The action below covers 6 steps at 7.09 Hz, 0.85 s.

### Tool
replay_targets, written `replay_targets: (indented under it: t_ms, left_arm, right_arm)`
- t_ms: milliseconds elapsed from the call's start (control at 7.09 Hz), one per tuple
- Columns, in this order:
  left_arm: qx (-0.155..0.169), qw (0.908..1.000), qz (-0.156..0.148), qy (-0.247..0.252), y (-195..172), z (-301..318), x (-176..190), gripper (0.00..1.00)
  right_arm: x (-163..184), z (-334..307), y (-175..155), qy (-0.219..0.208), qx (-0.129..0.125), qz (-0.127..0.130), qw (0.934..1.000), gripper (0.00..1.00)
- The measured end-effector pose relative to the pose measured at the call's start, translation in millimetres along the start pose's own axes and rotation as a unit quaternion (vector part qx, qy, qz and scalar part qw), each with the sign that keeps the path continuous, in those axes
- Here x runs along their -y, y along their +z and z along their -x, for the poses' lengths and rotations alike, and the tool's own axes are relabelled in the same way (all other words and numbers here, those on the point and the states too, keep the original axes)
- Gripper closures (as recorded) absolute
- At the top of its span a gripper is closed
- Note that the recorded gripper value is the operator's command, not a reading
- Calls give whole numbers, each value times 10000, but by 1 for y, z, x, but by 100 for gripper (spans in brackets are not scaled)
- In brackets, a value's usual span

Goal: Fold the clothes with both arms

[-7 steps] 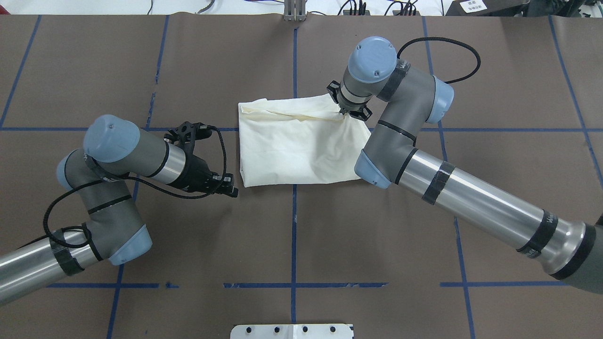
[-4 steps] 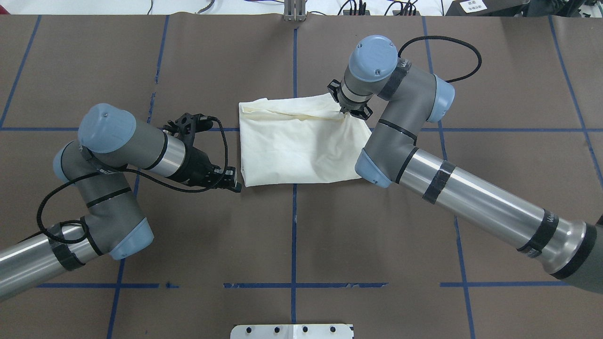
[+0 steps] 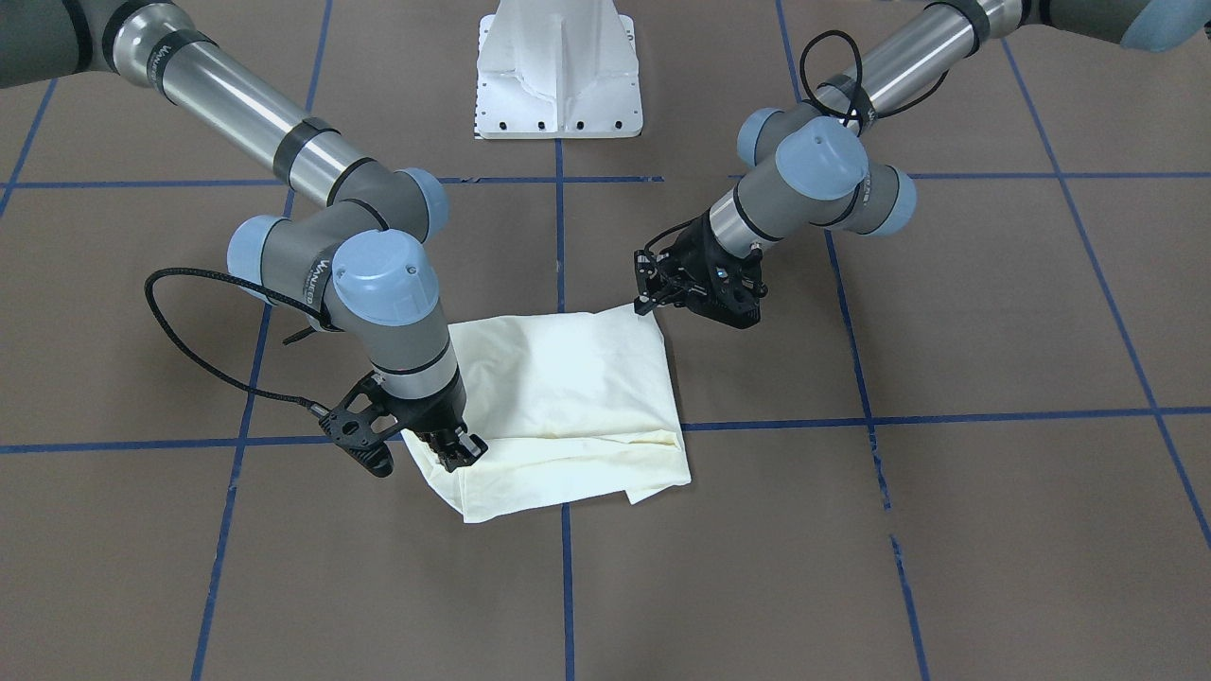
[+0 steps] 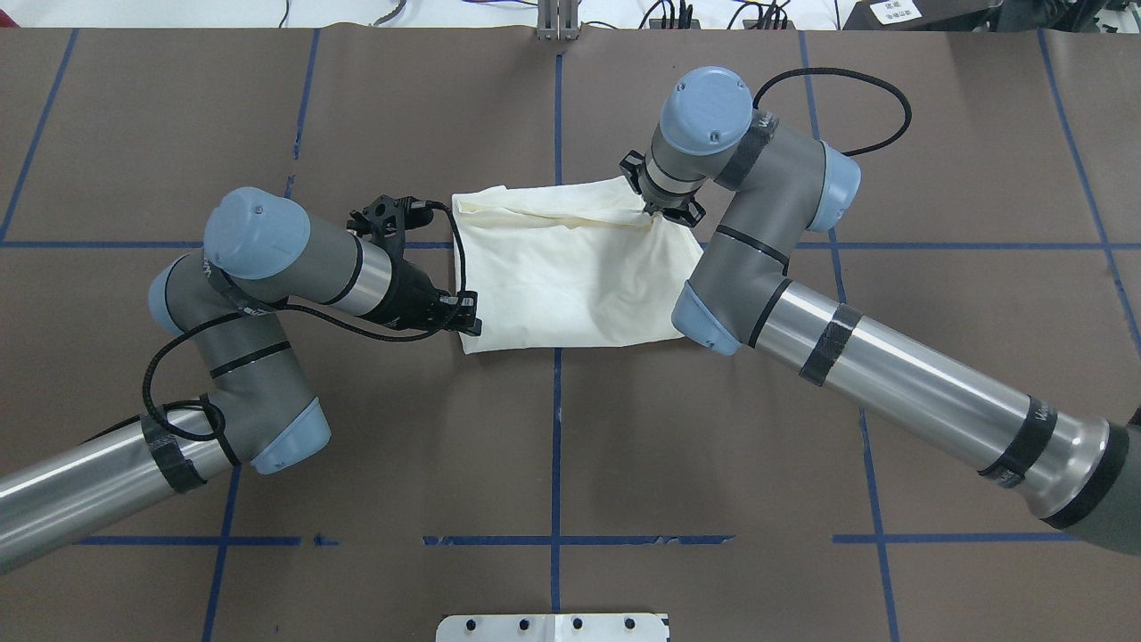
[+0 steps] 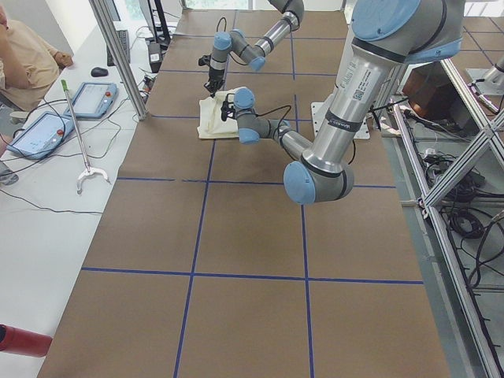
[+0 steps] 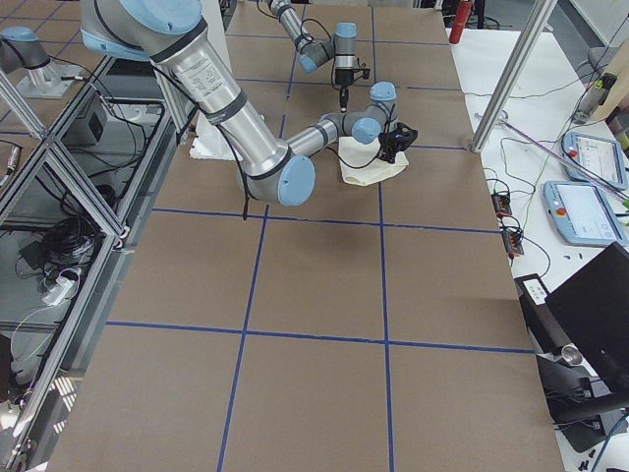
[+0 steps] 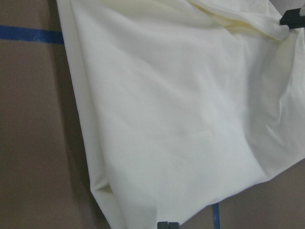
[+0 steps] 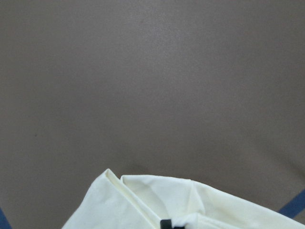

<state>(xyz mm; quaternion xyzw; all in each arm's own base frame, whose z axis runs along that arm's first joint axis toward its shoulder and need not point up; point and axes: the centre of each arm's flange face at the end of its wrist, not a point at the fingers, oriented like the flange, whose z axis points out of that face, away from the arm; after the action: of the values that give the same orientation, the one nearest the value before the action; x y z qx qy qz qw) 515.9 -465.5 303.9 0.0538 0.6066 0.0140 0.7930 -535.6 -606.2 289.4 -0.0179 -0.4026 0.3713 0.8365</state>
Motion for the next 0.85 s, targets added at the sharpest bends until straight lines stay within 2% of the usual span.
replay_targets:
  t_ms: [282,423,847]
  left_arm:
    - [139,9999,-50,-38,7,13,2,100]
    - [188,9998,-49,-63,8,20,2,100]
    - [263,9995,-126,-128,-5,39,9,100]
  right_arm:
    - [2,-1,0,-24,-4,-10,10000,100]
    - [5,-1,-1,-60,0,-21,10000,1]
    - [23,-4,-4,-419,-15,-34,9991,0]
